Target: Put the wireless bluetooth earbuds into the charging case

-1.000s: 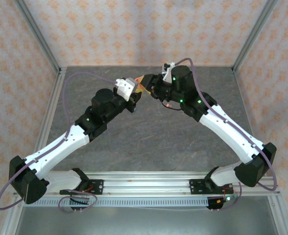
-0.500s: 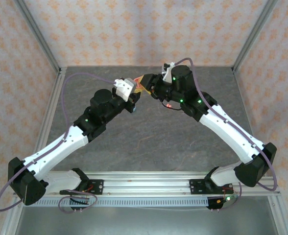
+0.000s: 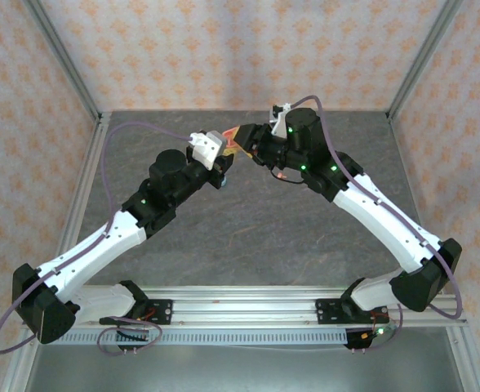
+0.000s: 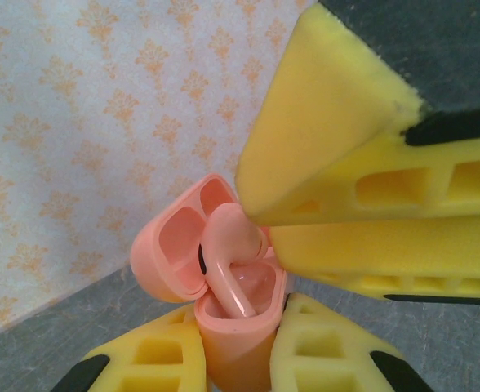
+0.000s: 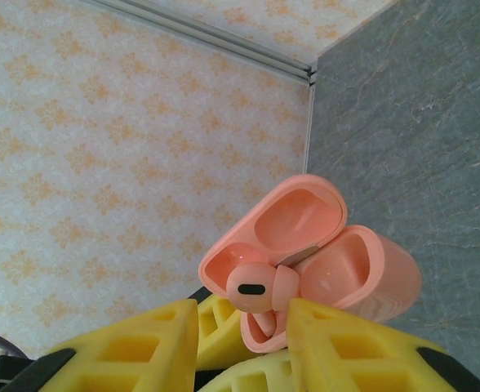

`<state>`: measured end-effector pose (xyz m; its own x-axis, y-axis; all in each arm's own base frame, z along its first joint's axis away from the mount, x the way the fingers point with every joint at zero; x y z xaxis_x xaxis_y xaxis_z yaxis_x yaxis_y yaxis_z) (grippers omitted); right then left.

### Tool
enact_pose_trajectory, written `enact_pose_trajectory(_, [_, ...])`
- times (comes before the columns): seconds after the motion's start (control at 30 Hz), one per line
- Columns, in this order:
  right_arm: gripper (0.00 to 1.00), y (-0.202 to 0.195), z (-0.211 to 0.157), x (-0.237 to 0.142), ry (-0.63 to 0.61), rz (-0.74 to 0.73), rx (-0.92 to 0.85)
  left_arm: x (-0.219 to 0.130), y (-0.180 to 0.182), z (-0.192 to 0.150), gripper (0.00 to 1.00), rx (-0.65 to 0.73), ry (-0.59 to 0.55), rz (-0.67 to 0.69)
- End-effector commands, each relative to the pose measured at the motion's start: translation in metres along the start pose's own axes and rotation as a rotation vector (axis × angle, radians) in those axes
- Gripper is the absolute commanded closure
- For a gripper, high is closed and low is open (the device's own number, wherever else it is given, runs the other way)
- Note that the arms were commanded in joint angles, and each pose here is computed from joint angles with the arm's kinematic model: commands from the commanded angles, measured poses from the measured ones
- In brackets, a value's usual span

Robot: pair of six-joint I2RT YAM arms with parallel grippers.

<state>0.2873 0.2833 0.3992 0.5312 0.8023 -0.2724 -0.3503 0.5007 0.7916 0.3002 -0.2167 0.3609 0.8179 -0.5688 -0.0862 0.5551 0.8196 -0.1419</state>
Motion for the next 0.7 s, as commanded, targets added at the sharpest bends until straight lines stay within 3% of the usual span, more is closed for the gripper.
enact_pose_trajectory(0.0, [0.65,0.01,0.0,-0.013,0.007,0.002,-0.046,-0.013,-0.005,0.034,1.0,-0.007,-0.138,-0.015])
enact_pose_trajectory(0.23, [0.71,0.019,0.012,-0.027,0.013,-0.06,-0.169,-0.013,-0.008,0.031,1.0,-0.01,-0.124,-0.035])
enact_pose_trajectory(0.67, [0.71,0.026,0.017,-0.02,0.163,-0.061,-0.291,-0.016,-0.017,0.026,1.0,-0.018,-0.08,-0.107])
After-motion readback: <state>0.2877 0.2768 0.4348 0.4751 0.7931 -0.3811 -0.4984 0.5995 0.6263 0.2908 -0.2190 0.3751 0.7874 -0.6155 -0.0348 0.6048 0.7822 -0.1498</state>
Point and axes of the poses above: each hand's point on the last joint's axis, 136 mm out from that joint toward the fingers, its own x axis out along the fingers, its own y axis along the line the jaws close on, z = x × y, the point moved 4 cm from there along -x, back along the fingers, and after that the axes turned 13 degrees about -x, right-handed, at the moved point
